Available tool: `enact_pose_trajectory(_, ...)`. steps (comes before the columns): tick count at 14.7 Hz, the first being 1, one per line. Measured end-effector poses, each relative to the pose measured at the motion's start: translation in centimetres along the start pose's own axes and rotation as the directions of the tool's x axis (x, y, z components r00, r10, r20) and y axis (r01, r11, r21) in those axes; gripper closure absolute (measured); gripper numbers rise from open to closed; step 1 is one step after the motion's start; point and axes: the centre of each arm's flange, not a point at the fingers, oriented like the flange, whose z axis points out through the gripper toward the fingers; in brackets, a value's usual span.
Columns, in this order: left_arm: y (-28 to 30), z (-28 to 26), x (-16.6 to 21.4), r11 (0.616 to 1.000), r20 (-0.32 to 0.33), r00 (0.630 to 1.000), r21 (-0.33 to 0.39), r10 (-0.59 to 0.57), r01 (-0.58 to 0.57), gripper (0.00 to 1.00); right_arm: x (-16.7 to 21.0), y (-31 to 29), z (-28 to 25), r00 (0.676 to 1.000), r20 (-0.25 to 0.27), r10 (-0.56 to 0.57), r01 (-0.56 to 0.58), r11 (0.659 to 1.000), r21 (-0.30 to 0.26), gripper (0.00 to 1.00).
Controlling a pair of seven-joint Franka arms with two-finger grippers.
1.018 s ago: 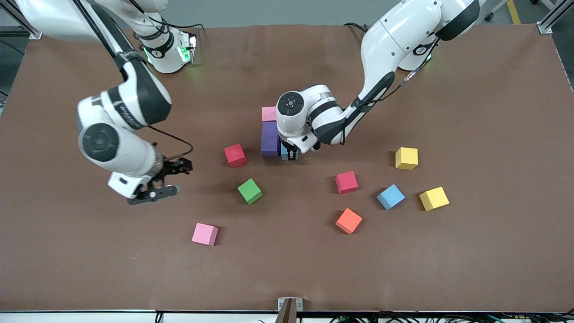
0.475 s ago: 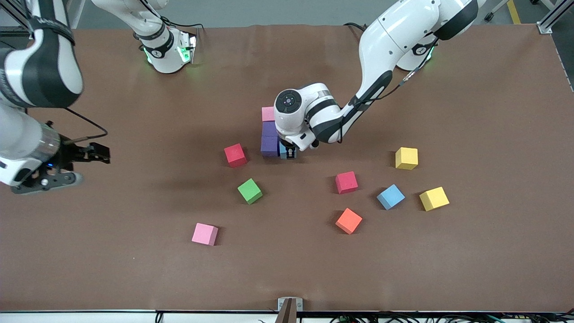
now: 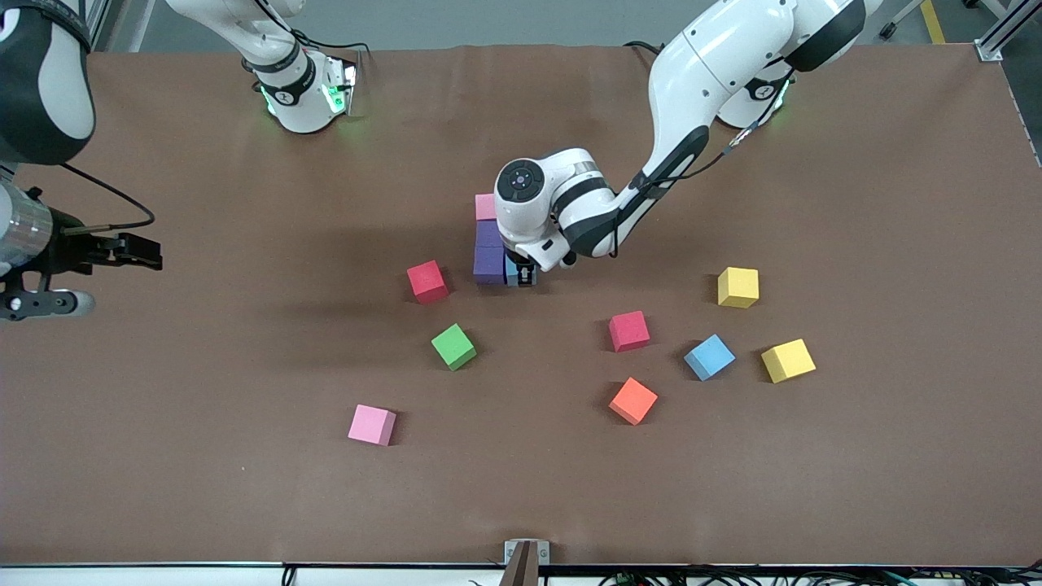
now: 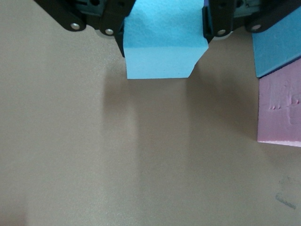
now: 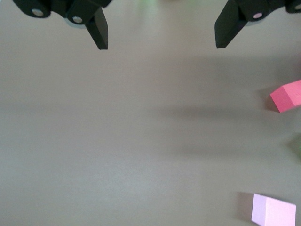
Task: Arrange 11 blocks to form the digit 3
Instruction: 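Lower the blue cube beside the row while the right gripper withdraws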
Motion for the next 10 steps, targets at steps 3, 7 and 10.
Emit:
enact_pose_trajectory(3,0.0,0.0,0.0,1.0,-0.001,1.0,-0.001,0.002,-0.002,0.44,-0.4,2.7,-0.8,0.998,-0.016,0.052,-0.052,0.999,0.01,0.0)
enact_pose_trajectory(7,0.0,0.0,0.0,1.0,-0.001,1.0,-0.003,0.003,-0.003,0.44,-0.6,3.2,-2.3,0.997,-0.05,0.062,-0.062,0.998,0.007,0.0)
enact_pose_trajectory(10,0.0,0.0,0.0,1.0,-0.001,1.0,-0.003,0.004,-0.004,0.44,-0.7,3.1,-4.1,0.994,-0.088,0.064,-0.063,0.998,0.004,0.0)
